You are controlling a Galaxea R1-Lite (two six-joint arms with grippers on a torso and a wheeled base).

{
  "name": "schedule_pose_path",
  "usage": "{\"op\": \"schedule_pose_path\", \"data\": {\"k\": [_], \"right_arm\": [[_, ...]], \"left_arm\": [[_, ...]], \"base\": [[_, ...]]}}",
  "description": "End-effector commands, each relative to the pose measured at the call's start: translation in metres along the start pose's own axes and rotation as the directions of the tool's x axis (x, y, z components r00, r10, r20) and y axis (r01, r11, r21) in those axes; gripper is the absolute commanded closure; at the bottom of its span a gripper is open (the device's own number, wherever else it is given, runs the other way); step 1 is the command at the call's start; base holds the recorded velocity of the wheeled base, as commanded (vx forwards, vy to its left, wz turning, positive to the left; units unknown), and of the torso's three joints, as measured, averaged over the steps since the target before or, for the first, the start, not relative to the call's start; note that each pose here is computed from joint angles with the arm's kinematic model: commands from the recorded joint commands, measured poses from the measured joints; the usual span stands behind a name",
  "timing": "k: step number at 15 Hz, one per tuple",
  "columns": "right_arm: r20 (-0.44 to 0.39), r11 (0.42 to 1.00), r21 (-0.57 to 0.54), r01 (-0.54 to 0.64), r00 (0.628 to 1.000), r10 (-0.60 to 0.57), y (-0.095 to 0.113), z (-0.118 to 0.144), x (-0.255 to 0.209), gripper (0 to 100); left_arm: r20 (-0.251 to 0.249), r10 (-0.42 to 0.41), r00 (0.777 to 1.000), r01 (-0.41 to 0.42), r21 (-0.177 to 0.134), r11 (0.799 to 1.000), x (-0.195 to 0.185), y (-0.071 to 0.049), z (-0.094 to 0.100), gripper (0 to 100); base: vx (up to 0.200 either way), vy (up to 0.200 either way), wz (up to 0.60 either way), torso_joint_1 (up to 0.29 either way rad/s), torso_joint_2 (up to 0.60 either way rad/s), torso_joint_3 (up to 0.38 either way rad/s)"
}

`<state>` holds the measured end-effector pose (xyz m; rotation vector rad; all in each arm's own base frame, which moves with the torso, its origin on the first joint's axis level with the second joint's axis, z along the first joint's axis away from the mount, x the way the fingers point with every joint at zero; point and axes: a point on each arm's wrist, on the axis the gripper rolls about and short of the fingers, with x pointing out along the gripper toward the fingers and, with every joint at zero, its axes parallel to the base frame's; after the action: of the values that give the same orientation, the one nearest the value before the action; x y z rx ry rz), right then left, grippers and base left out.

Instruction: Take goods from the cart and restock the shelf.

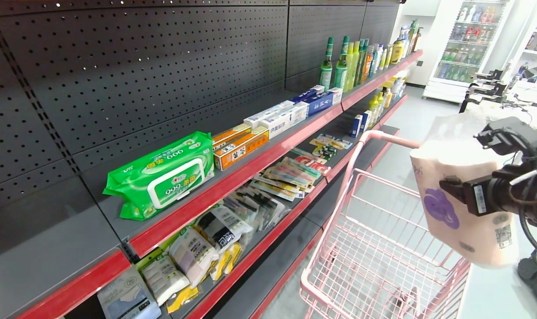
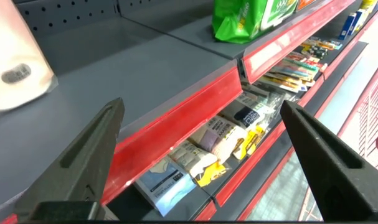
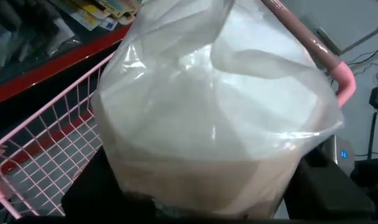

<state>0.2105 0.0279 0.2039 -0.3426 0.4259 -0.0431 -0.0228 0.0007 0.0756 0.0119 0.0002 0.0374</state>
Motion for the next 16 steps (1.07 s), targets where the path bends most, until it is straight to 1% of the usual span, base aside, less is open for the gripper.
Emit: {"op": "schedule_pose_path", "data": {"k": [1, 6, 16], "right_arm": [[0.047, 1.000, 0.015, 0.022, 0.999, -0.023, -0.007, -0.005, -0.022, 100], [0.059, 0.997, 0.030, 0.065, 0.996, -0.067, -0.017, -0.007, -0.030, 100], [0.044, 0.997, 0.021, 0.069, 0.997, -0.069, -0.017, -0.010, -0.029, 100]], "left_arm": [[0.000, 0.001, 1.000, -0.001, 0.000, 1.000, 0.000, 0.000, 0.000, 0], [0.000, 0.001, 1.000, -0.001, 0.000, 1.000, 0.000, 0.000, 0.000, 0], [0.000, 0.001, 1.000, -0.001, 0.002, 1.000, 0.000, 0.000, 0.000, 0]], "base": [[0.000, 0.000, 0.00, 0.124, -0.27, -0.149], [0.000, 0.000, 0.00, 0.161, -0.37, -0.206], [0.000, 0.000, 0.00, 0.160, -0.35, -0.194]]}}
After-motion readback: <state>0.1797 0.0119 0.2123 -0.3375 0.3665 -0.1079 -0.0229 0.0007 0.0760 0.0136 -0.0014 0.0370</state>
